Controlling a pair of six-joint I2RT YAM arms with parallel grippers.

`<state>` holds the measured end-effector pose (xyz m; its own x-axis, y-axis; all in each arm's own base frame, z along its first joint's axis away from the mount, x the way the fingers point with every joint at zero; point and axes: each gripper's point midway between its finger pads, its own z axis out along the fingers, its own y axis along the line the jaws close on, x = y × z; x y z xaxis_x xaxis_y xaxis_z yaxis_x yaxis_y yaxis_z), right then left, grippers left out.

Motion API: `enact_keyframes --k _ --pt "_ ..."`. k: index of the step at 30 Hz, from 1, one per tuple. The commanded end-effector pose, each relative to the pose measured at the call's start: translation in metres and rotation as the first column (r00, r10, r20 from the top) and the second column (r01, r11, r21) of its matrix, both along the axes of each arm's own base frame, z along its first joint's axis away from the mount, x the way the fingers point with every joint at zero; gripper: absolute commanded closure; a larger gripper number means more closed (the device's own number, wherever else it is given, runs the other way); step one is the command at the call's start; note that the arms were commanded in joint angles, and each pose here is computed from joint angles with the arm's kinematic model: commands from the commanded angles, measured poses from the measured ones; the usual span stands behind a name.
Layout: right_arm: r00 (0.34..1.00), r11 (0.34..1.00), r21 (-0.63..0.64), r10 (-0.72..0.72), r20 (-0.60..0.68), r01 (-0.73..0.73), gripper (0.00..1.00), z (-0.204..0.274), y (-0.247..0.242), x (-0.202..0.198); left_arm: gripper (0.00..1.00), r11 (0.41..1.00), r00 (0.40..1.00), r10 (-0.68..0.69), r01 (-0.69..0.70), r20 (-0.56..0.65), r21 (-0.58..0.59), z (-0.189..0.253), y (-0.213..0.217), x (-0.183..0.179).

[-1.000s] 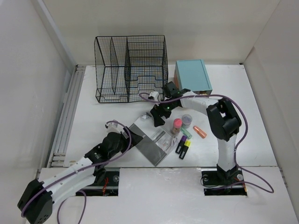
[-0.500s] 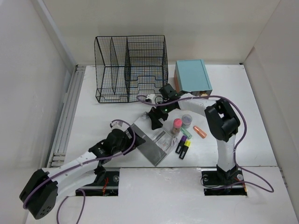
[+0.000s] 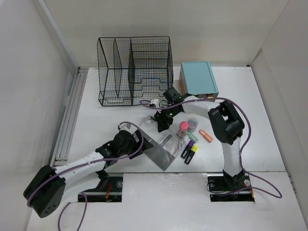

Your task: Organize the desk

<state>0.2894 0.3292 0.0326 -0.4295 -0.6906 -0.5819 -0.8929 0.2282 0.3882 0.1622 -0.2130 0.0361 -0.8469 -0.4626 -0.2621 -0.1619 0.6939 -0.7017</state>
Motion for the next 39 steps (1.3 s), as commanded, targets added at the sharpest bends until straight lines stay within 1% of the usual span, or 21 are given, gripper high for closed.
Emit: enact_keyframes --k 1,4,5,7,10,11,13,15,16,18,20,21,25,26,29,32,33,35,36,38,39 --pt "0.976 0.986 0.066 0.16 -0.15 -0.152 0.59 0.006 0.016 -0.053 0.22 0.996 0.997 -0.024 0.03 -0.071 0.09 -0.027 0.013 -0.017" --pt "0.973 0.981 0.09 0.181 -0.144 -0.169 0.92 0.014 0.016 -0.056 0.22 0.996 0.998 -0.016 0.021 -0.057 0.089 -0.023 0.013 -0.014" --pt "0.975 0.98 0.101 0.183 -0.124 -0.171 1.0 0.024 0.018 -0.054 0.22 0.995 0.998 -0.009 0.015 -0.061 0.102 -0.025 0.015 -0.015" --pt "0.977 0.978 0.113 0.185 -0.102 -0.173 1.0 0.034 0.019 -0.053 0.22 0.995 0.998 -0.009 0.015 -0.057 0.098 -0.022 0.015 -0.014" --pt "0.978 0.97 0.152 0.2 -0.063 -0.188 1.0 0.057 0.02 -0.055 0.17 0.995 1.0 0.018 -0.016 -0.017 0.101 -0.012 0.019 -0.009" --pt "0.979 0.969 0.165 0.194 -0.058 -0.182 1.0 0.065 0.019 -0.052 0.16 0.996 1.0 0.024 -0.025 0.011 0.084 -0.004 0.02 -0.007" --pt "0.982 0.959 0.222 0.187 -0.037 -0.175 1.0 0.088 0.016 -0.048 0.13 0.994 0.999 0.045 -0.047 0.022 0.102 -0.002 0.027 -0.007" --pt "0.982 0.951 0.261 0.183 -0.04 -0.167 1.0 0.102 0.011 -0.047 0.1 0.994 0.998 0.058 -0.061 0.035 0.088 0.006 0.03 -0.008" --pt "0.981 0.936 0.302 0.194 -0.024 -0.178 1.0 0.118 0.011 -0.048 0.1 0.994 0.997 0.072 -0.075 0.039 0.085 0.008 0.032 -0.007" --pt "0.983 0.928 0.335 0.183 -0.025 -0.164 1.0 0.126 0.003 -0.041 0.09 0.994 0.996 0.073 -0.077 0.052 0.072 0.013 0.033 -0.008" --pt "0.98 0.909 0.379 0.196 -0.03 -0.17 1.0 0.136 0.0 -0.043 0.09 0.994 0.996 0.079 -0.083 0.047 0.067 0.011 0.034 -0.01" --pt "0.98 0.911 0.383 0.191 -0.055 -0.156 1.0 0.137 -0.006 -0.044 0.09 0.994 0.996 0.079 -0.082 0.041 0.073 0.007 0.035 -0.011" --pt "0.971 0.881 0.439 0.227 -0.07 -0.174 1.0 0.149 -0.007 -0.05 0.09 0.994 0.996 0.079 -0.082 0.046 0.068 0.001 0.033 -0.009" --pt "0.972 0.876 0.45 0.227 -0.062 -0.175 1.0 0.15 -0.009 -0.048 0.09 0.996 0.994 0.073 -0.077 0.086 0.039 0.01 0.028 -0.003" --pt "0.965 0.859 0.479 0.25 -0.086 -0.18 1.0 0.152 -0.008 -0.054 0.1 0.998 0.988 0.065 -0.063 0.142 -0.019 0.016 0.018 0.005" --pt "0.952 0.848 0.502 0.271 -0.14 -0.168 1.0 0.149 -0.008 -0.061 0.15 0.995 0.981 0.045 -0.027 0.187 -0.096 0.023 0.009 0.005" --pt "0.95 0.84 0.513 0.283 -0.13 -0.179 1.0 0.148 -0.007 -0.06 0.15 0.987 0.969 0.044 -0.005 0.242 -0.161 0.039 0.001 0.009" --pt "0.943 0.833 0.526 0.294 -0.155 -0.174 1.0 0.148 -0.008 -0.064 0.16 0.98 0.965 0.027 0.026 0.262 -0.196 0.041 -0.004 0.007" --pt "0.945 0.826 0.532 0.3 -0.13 -0.189 1.0 0.15 -0.007 -0.062 0.16 0.969 0.951 0.033 0.045 0.308 -0.243 0.058 -0.009 0.01" --pt "0.938 0.822 0.542 0.306 -0.164 -0.174 1.0 0.15 -0.008 -0.066 0.16 0.96 0.943 0.027 0.069 0.332 -0.272 0.065 -0.013 0.009" --pt "0.939 0.819 0.545 0.31 -0.151 -0.182 1.0 0.149 -0.007 -0.066 0.16 0.958 0.939 0.015 0.084 0.343 -0.274 0.063 -0.013 0.008"
